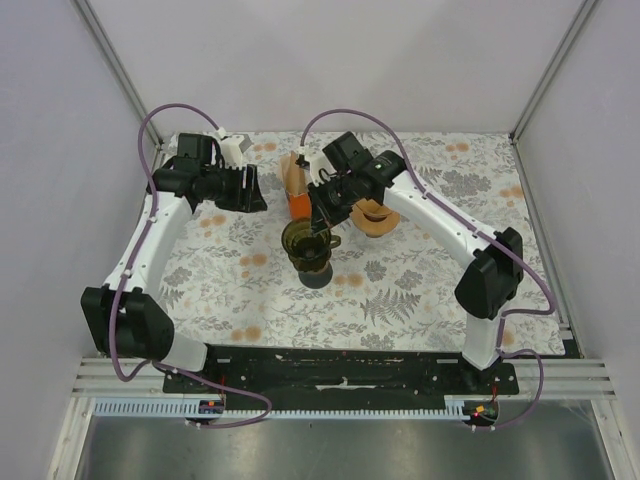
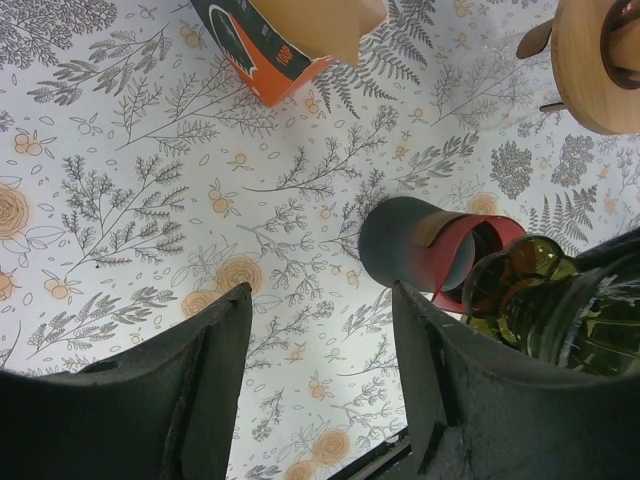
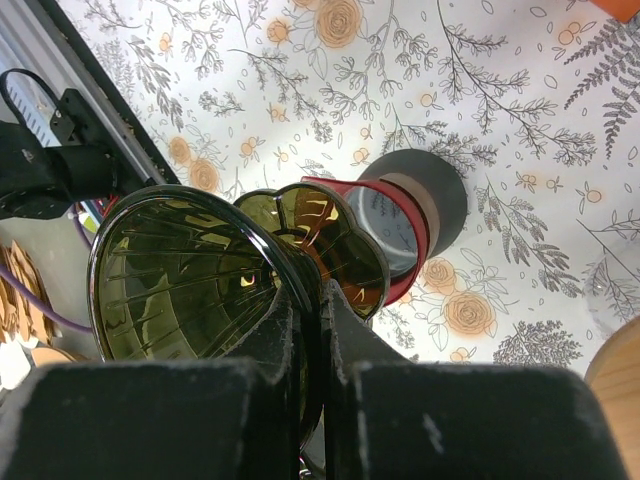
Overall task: Place the coffee filter in the dripper
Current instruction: Place the coffee dripper on the coffee server.
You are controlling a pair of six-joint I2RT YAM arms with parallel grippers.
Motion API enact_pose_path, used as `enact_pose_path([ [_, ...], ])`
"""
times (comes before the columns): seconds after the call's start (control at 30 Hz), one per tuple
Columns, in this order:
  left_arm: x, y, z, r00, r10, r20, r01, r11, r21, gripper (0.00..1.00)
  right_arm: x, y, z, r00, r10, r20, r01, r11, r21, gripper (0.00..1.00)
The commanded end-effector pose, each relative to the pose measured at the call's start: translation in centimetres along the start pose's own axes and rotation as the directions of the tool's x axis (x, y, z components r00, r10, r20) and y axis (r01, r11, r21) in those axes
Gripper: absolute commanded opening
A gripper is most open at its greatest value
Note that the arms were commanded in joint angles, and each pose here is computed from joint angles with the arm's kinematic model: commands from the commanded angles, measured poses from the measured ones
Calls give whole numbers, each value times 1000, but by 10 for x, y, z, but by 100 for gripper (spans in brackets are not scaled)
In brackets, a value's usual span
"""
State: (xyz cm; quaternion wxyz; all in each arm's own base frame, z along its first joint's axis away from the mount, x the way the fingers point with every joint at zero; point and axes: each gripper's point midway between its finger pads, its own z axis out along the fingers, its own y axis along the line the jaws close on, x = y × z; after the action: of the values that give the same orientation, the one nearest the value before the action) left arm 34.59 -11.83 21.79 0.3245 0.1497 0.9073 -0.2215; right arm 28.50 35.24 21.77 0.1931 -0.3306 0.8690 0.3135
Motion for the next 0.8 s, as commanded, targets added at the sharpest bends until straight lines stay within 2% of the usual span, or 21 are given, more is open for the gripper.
enact_pose_path([
  [0.0, -8, -4, -11, 999, -2, 45, 2, 1000, -10, 64, -17, 3, 3, 999, -18, 34, 20, 999, -41, 0],
  [0.17, -7, -6, -11, 999, -7, 44, 7, 1000, 2, 64, -9, -11, 11, 999, 35, 3, -34, 999, -26, 0],
  [0.57, -9, -8, -13, 998, -5, 55, 4, 1000, 11, 63, -5, -22, 18, 999, 37, -13, -37, 999, -20, 0],
  [0.77, -11, -9, -13, 998, -4, 58, 2, 1000, 23, 63, -11, -26, 22, 1000, 26, 8, -26, 1000, -6, 4],
])
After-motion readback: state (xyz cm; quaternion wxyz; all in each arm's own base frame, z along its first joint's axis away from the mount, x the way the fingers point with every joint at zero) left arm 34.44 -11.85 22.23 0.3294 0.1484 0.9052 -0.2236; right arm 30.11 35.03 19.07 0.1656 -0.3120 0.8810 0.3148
